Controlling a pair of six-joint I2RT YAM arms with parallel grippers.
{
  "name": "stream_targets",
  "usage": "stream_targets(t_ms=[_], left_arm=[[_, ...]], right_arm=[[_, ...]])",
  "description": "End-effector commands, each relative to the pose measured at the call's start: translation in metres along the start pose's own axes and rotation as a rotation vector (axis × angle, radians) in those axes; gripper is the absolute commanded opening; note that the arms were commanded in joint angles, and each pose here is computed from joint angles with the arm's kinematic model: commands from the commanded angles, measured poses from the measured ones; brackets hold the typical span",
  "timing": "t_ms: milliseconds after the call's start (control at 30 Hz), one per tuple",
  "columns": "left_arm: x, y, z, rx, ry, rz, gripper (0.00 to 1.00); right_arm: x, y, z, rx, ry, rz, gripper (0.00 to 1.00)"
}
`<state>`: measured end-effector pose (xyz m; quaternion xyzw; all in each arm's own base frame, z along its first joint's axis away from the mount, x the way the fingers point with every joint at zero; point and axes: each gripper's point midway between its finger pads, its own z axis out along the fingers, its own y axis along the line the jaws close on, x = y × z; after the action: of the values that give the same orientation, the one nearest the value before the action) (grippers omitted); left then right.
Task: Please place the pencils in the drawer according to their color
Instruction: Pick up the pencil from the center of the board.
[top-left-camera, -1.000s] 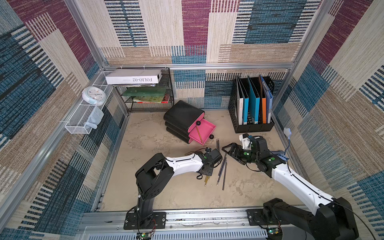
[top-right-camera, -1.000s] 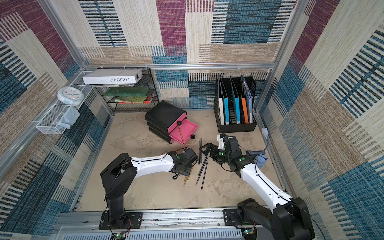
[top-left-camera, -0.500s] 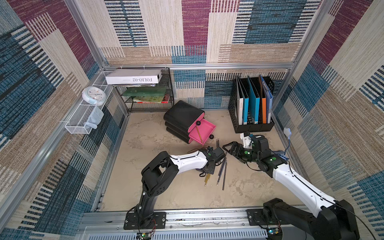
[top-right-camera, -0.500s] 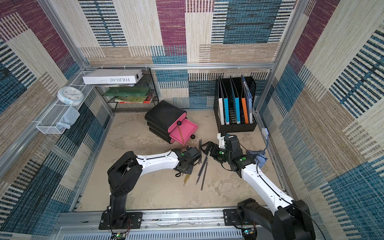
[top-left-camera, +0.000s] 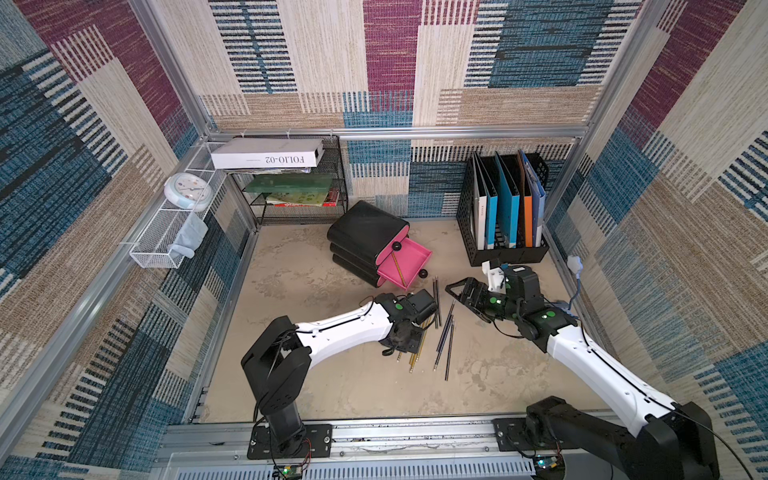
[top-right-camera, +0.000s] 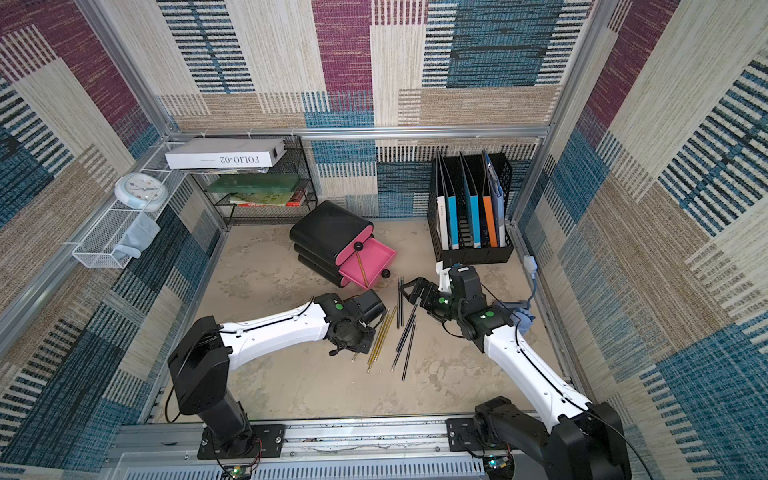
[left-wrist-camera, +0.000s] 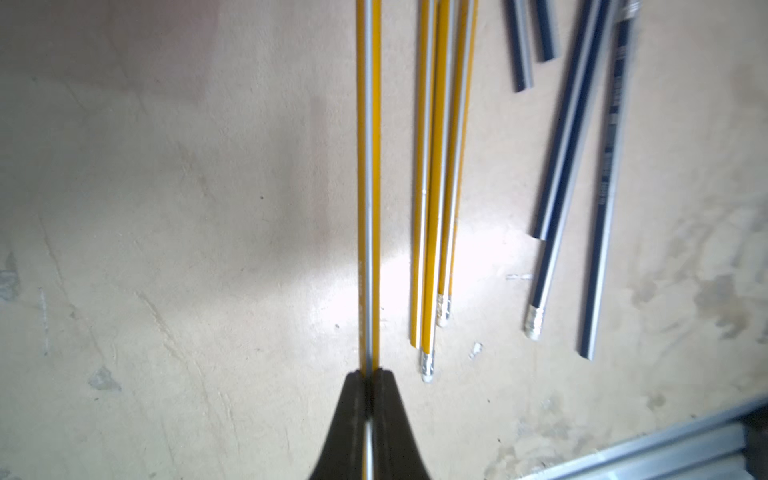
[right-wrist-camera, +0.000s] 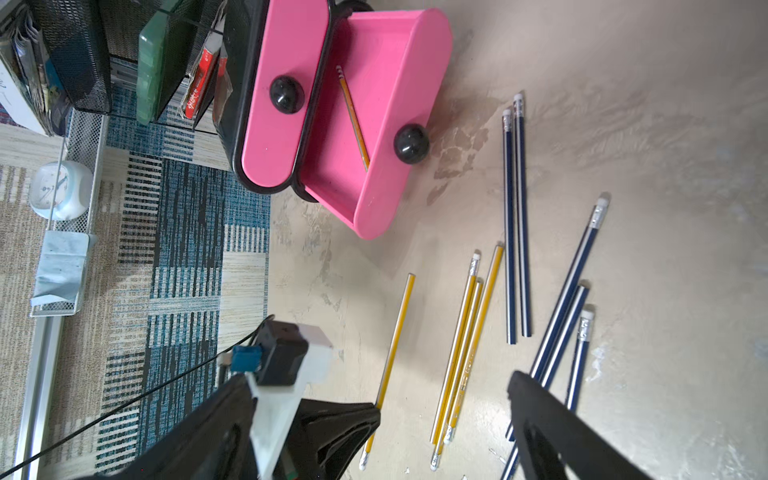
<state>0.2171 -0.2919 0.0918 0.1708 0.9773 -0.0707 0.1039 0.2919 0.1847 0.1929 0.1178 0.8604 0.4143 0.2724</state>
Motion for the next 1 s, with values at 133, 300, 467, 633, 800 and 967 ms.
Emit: stream_targets(t_ms=[133, 300, 467, 633, 800, 967], left_arm=[[0.004, -0.014, -0.048, 0.138, -0.042, 0.016, 0.00], [-0.013, -0.021, -0.078, 0.198, -0.134, -0.011, 0.00], [-0.047, -0.021, -0.096, 0.223, -0.217, -0.093, 0.00], [-0.086, -0.007, -0.107, 0.201, -0.268, -0.190, 0.00], [-0.116, 0.007, -0.106, 0.176, -0.276, -0.288, 0.00], [-0.137, 0.018, -0.093, 0.168, -0.247, -0.367, 0.00]], right_arm=[[-0.003, -0.007, -0.004, 0.043, -0.030, 0.068, 0.99], [-0.009, -0.007, -0.004, 0.054, -0.055, 0.105, 0.99], [-0.021, 0.000, -0.005, 0.049, -0.095, 0.136, 0.99], [-0.030, 0.008, 0.000, 0.034, -0.099, 0.141, 0.99], [-0.041, 0.021, 0.009, 0.017, -0.083, 0.122, 0.99], [-0.052, 0.040, 0.017, -0.014, -0.057, 0.082, 0.99]])
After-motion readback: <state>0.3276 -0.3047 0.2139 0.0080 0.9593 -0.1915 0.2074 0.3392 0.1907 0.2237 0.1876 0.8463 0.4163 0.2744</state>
